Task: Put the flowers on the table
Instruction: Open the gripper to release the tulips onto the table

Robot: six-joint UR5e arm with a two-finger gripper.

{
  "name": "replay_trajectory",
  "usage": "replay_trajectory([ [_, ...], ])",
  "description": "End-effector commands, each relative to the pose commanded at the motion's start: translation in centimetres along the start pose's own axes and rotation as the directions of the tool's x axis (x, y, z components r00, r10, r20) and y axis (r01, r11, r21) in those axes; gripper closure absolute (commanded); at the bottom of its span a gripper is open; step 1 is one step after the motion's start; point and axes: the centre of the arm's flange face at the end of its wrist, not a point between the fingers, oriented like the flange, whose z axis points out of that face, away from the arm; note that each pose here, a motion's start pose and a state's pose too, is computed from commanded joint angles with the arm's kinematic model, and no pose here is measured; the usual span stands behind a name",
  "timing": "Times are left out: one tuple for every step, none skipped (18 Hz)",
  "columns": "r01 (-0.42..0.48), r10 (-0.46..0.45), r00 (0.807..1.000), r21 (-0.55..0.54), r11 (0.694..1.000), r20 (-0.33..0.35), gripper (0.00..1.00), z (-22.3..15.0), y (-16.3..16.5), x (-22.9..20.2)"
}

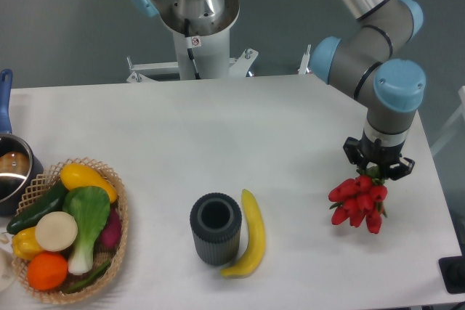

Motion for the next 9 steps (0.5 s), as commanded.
replay_trajectory([
  [0.014, -0.014, 1.000, -0.001, 1.000, 0.000, 0.00, 0.1, 0.0, 0.1],
  [0.017, -0.017, 1.000, -0.001, 1.000, 0.002, 0.00, -0.1, 0.2, 0.1],
  [0.017, -0.017, 1.000, -0.002, 1.000, 0.005, 0.00, -0.2, 0.3, 0.0],
  [0.017, -0.017, 1.000, -0.001, 1.000, 0.011, 0.00, -0.4, 0.4, 0.0],
  [0.022, -0.022, 1.000, 0.000, 1.000, 0.017, 0.00, -0.7, 0.7, -0.2],
  [0.028, -0.028, 0.999, 0.000, 1.000, 0.021, 0.00, -0.9, 1.3, -0.4],
  [0.038, -0.038, 0.999, -0.003, 0.999, 0.026, 0.00, -1.4, 2.0, -0.6],
  [0.043, -0.043, 0.999, -0.006, 0.999, 0.022, 0.00, -1.3, 2.5, -0.3],
  [0.046, -0.046, 0.999, -0.007, 0.999, 0.023, 0.00, -1.5, 2.9, -0.1],
])
